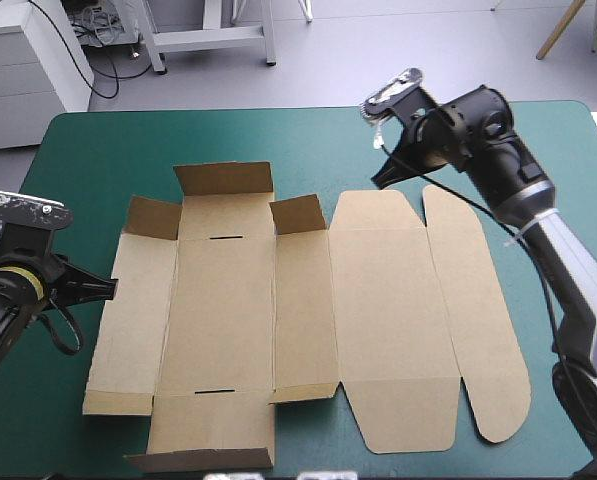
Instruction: Fold the box
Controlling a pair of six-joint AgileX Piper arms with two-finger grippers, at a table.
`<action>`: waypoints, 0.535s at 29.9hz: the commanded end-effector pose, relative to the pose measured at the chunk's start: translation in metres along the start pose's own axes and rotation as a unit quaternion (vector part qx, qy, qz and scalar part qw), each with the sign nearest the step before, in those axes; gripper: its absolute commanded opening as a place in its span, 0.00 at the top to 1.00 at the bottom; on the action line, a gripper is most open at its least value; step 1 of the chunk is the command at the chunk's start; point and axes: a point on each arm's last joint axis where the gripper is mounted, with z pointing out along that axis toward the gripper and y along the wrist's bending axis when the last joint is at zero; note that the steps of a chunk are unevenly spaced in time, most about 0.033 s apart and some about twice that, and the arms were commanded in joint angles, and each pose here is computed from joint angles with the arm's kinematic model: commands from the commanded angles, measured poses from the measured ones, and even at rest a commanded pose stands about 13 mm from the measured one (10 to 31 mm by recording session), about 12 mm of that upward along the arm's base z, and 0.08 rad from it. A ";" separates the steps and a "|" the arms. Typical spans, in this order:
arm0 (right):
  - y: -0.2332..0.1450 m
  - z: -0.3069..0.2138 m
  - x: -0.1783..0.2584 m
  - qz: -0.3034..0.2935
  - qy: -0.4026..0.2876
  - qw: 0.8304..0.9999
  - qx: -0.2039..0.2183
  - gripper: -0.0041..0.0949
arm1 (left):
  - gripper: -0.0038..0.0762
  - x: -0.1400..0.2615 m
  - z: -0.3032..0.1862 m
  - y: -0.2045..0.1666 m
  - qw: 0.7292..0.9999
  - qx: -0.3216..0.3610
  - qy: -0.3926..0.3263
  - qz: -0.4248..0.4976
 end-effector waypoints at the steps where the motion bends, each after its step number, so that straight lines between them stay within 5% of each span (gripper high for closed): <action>1: -0.034 -0.037 0.013 0.070 -0.016 0.997 0.011 0.98 | 0.96 -0.007 -0.009 0.005 0.999 -0.005 -0.037 -0.005; 10: -0.078 -0.030 0.060 0.212 -0.019 0.972 -0.104 0.98 | 0.96 -0.007 -0.007 0.002 1.000 0.007 -0.028 -0.009; 16: -0.077 -0.022 0.100 0.226 0.032 0.968 -0.101 0.98 | 0.93 -0.014 0.010 -0.009 0.999 0.011 -0.005 0.031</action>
